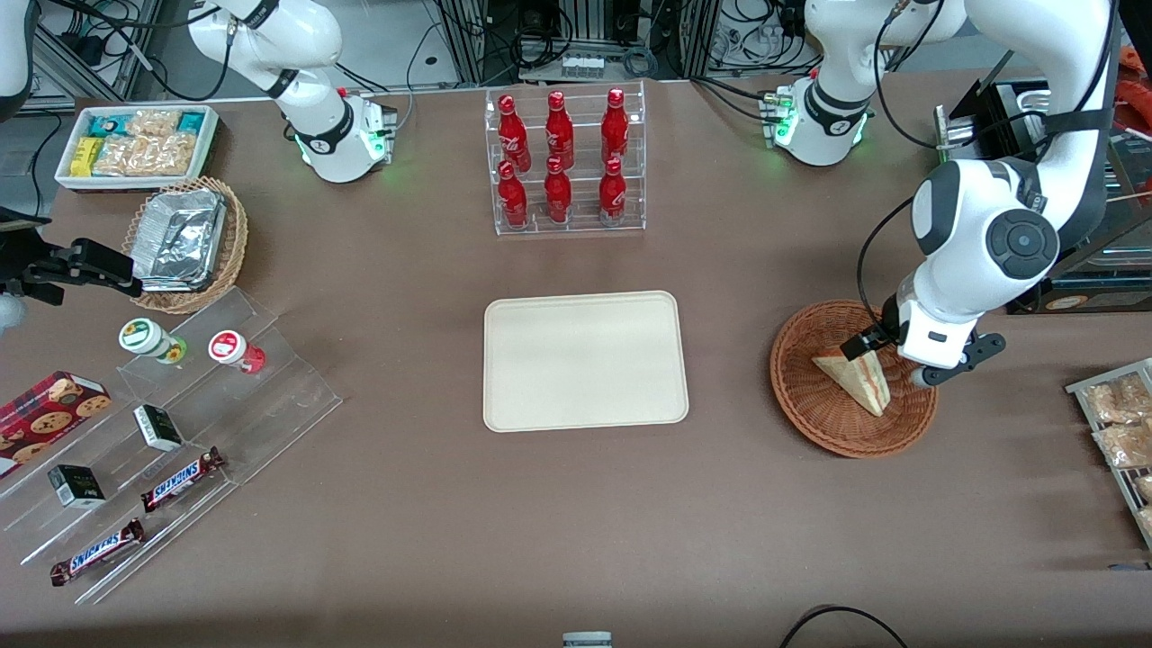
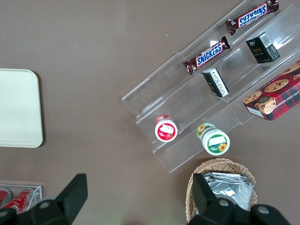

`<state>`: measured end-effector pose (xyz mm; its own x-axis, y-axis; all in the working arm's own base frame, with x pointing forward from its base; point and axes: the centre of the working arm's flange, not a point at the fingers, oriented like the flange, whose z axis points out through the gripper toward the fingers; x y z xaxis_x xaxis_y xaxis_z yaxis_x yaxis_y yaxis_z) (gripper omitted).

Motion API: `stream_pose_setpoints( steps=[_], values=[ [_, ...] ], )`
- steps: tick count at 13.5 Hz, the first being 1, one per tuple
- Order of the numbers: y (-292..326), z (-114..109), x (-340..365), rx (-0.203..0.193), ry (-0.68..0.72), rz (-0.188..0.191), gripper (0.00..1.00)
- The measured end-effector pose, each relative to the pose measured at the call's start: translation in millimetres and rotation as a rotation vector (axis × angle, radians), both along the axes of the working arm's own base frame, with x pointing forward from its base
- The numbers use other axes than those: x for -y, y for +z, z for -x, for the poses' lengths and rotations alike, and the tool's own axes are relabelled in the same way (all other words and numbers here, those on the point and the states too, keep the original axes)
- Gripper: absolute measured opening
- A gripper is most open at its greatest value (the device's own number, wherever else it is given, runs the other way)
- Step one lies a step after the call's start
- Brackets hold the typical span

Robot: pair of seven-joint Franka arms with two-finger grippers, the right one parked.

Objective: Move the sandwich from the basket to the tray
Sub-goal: 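Lower the left gripper onto the sandwich in the basket and close it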

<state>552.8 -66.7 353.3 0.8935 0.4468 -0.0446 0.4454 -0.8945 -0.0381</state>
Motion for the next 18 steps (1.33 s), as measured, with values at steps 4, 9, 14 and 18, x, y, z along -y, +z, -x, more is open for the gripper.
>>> stream_pose_setpoints(
  steps=[4, 9, 14, 18],
  values=[
    [-12.9, 2.4, -7.5, 0.044, 0.028, 0.003, 1.0],
    [-35.2, 9.4, -19.3, 0.056, 0.07, 0.001, 1.0],
    [-52.7, 6.0, -18.7, 0.065, 0.14, -0.001, 1.0],
    [-65.9, 4.3, -18.5, 0.064, 0.149, -0.002, 1.0]
  ],
)
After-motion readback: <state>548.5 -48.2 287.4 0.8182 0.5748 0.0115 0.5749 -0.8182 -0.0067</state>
